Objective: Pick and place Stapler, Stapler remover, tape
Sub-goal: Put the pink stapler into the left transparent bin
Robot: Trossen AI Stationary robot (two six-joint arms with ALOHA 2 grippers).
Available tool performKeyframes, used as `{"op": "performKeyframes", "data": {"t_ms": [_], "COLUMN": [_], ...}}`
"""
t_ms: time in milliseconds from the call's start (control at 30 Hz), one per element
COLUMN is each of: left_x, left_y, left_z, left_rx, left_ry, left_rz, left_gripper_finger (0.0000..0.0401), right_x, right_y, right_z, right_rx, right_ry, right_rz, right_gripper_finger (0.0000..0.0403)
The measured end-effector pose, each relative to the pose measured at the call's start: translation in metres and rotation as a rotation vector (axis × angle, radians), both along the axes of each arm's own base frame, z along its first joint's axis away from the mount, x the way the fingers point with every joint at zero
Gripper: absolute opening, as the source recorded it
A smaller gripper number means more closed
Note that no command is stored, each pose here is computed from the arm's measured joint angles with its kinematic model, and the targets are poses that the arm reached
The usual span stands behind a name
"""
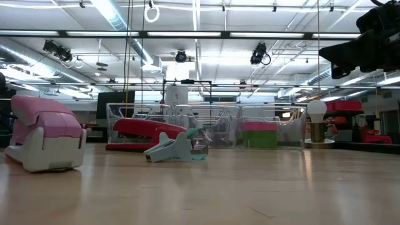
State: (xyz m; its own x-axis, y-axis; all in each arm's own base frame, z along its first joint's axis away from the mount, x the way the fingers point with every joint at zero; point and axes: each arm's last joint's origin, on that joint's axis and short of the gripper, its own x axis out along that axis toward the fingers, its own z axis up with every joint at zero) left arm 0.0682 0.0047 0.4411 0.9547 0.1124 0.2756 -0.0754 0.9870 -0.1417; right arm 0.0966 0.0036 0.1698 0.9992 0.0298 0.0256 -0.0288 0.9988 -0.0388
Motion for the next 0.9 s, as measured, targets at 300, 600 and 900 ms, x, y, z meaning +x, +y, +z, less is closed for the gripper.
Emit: {"op": "performKeyframes", "data": {"t_ms": [300,600,900], "left_x": [0.008,0.022,0.022], "left_y": [0.000,0.001,0.000], "left_z": [0.034,0.036,0.035], "left_rx": [-0.009,-0.006,0.011], "left_ry": [0.225,0.326,0.340], "left_rz": [-0.001,0.000,-0.009], "left_gripper_finger": [0.0003,0.0003,0.0003], "right_x": [0.000,0.000,0.000], "right_y": [0.000,0.000,0.000], "right_z": [0.000,0.000,0.000], "right_rx": [0.000,0.000,0.000], "right_ry": [0.000,0.000,0.000], "right_rz": [0.000,0.000,0.000], "right_gripper_finger": [0.0018,0.0018,0.0018]}}
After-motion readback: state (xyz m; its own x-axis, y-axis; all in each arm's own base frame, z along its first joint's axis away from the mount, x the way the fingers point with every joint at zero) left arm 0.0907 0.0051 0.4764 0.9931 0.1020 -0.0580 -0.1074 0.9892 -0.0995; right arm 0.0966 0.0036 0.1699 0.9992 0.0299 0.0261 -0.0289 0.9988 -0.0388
